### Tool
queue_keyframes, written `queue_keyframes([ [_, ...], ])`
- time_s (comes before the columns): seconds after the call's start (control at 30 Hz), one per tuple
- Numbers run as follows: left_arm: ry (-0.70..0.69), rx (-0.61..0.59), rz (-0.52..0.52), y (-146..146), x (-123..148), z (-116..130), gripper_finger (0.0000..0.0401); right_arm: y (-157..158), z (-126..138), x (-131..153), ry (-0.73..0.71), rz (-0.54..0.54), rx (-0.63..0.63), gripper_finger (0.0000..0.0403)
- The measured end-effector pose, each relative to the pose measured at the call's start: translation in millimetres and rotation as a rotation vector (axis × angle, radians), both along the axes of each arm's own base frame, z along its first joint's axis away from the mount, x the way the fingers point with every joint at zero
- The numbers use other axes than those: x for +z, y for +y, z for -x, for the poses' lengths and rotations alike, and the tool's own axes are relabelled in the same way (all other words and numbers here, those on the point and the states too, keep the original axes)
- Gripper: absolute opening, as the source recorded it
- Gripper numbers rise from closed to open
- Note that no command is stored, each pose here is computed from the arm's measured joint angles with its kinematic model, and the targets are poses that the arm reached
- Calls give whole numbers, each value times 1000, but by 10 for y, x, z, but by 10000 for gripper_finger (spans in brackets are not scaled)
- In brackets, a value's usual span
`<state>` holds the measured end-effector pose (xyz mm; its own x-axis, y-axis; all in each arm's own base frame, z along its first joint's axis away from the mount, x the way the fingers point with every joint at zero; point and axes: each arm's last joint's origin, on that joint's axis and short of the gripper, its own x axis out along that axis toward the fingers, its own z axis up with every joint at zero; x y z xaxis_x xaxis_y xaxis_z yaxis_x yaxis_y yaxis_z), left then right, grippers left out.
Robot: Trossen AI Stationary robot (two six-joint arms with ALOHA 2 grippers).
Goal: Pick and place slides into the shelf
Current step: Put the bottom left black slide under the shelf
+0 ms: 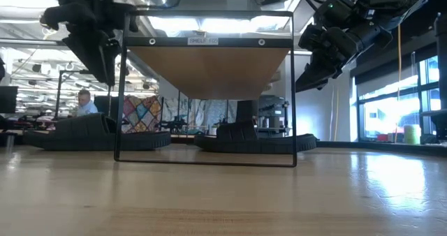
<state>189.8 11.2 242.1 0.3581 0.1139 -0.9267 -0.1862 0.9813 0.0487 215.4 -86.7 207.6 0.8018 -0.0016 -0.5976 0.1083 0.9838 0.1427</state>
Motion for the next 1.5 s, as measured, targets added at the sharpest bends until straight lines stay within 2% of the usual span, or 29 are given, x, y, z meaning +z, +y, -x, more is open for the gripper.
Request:
queue_keyframes([
  [0.13, 0, -126, 65, 88, -1, 7, 192, -1, 0, 0, 0, 0, 0, 97],
  [0.2, -9, -153, 104, 136, 0, 13, 192, 0, 0, 0, 0, -7, -5, 97],
  [0.53, 4, -145, 97, 369, -39, 30, 192, 0, 0, 0, 0, -42, -32, 97],
  [0.97, 142, -246, 108, 481, -311, -130, 192, -1, 0, 0, 0, -42, -32, 97],
  [1.13, 140, -270, 188, 470, -367, -167, 192, -1, 0, 0, 0, -42, -32, 97],
  [1.5, 239, -269, 225, 476, -577, -266, 192, -2, 0, 0, 0, -42, -32, 97],
])
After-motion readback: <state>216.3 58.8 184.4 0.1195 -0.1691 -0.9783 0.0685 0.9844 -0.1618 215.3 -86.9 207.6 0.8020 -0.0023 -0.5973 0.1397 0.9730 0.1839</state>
